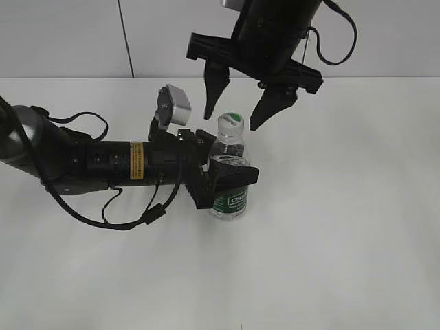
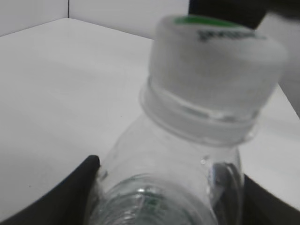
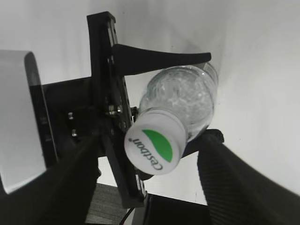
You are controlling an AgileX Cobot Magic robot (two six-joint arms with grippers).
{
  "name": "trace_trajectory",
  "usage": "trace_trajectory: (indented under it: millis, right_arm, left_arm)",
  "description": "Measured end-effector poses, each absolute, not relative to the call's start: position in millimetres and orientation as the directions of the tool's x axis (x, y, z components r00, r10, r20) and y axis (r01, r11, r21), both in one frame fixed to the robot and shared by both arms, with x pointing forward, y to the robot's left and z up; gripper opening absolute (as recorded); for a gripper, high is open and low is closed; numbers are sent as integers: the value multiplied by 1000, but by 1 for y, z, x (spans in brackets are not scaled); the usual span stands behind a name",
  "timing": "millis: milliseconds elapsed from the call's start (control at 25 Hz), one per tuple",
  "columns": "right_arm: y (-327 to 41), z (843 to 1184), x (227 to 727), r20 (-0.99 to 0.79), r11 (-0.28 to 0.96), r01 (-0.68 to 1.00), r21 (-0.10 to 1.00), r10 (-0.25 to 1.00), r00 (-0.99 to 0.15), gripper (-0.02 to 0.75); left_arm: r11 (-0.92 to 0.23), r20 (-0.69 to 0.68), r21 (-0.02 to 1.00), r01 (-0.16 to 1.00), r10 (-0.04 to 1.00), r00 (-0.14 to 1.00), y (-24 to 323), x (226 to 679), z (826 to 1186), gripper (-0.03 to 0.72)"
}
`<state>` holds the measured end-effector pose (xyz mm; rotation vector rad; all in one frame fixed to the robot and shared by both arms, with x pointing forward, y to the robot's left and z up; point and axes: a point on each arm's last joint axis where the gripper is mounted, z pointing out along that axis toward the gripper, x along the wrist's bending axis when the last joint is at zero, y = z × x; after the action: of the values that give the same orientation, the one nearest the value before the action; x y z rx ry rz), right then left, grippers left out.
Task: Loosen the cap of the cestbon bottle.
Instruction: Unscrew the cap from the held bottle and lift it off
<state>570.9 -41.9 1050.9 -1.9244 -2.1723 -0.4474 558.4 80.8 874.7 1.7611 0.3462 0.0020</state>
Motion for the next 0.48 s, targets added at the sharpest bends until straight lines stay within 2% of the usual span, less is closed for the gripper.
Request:
trace_trajectory:
  millis: [480]
  right_arm:
    - [-43,1047,573,322,103,990,95,938,-128,504]
  left_arm:
    - [-178,-183,958,227,233,955,81,559,875,435]
